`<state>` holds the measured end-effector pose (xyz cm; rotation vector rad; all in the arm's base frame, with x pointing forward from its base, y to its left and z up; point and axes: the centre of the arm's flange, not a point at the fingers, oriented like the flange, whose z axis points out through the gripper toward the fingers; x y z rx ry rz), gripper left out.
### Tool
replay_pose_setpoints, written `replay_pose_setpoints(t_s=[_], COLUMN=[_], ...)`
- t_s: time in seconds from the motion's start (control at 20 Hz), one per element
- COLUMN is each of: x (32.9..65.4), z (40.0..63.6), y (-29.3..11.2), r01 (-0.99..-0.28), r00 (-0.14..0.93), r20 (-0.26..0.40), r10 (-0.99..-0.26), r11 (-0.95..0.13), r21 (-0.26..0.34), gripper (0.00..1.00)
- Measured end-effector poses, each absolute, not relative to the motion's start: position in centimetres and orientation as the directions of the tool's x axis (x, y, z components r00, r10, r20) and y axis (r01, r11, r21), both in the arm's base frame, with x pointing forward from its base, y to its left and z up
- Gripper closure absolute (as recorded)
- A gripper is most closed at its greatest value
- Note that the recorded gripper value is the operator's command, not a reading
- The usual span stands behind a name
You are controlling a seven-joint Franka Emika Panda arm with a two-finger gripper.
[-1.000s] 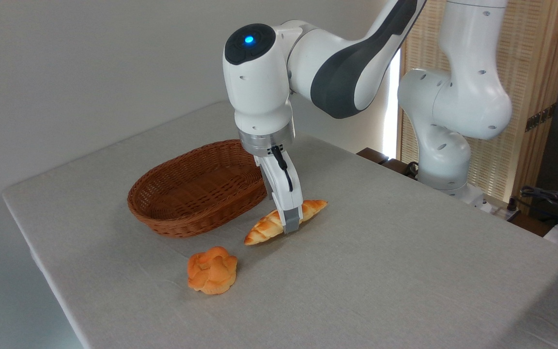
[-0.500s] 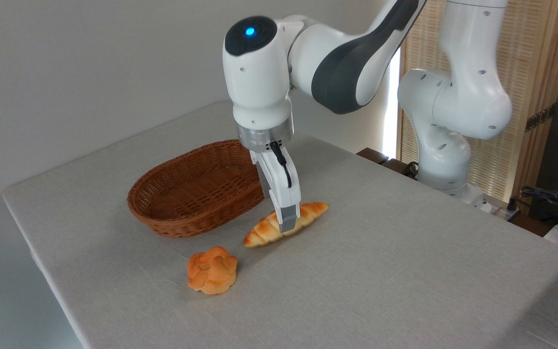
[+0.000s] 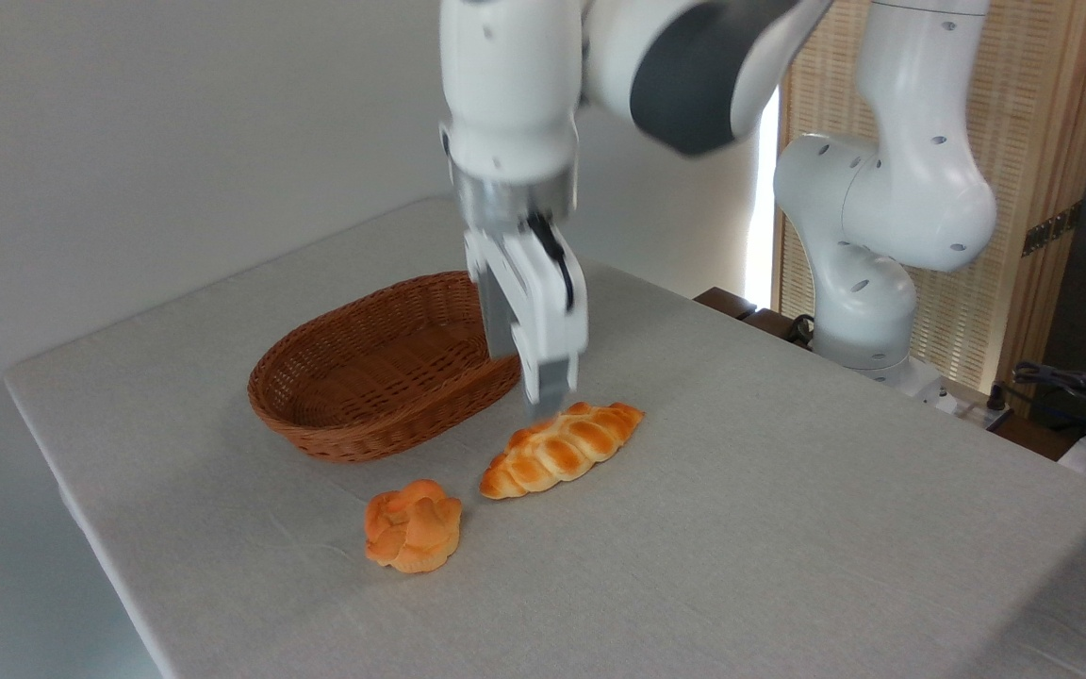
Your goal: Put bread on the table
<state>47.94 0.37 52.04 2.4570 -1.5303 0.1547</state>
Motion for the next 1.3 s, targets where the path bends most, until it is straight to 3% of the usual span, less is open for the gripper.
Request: replay_pose_setpoints(t_s=[0.25,0.45,0.7,0.95,1.1,1.3], x=[49.4,52.3,54.4,54.9,55.0,54.8], z=[60.4,64.8,64.9,65.3,65.2,64.7], y=[0.5,0.1,-0.4,-1.2,-2.6,-3.4], r01=[-0.871,-0.855,-0.837,-0.754,-0.745,-0.747], r00=[0.491,0.518,0.545,0.657,0.667,0.665], r20=[0.218,0.19,0.173,0.117,0.091,0.07], r10=[-0.843,-0.834,-0.82,-0.745,-0.739,-0.744], r11=[-0.471,-0.495,-0.523,-0.648,-0.664,-0.662], r21=[0.141,0.156,0.16,0.106,0.067,0.057], gripper=[0.0,0.0,0.13,0.07,0.0,0.0])
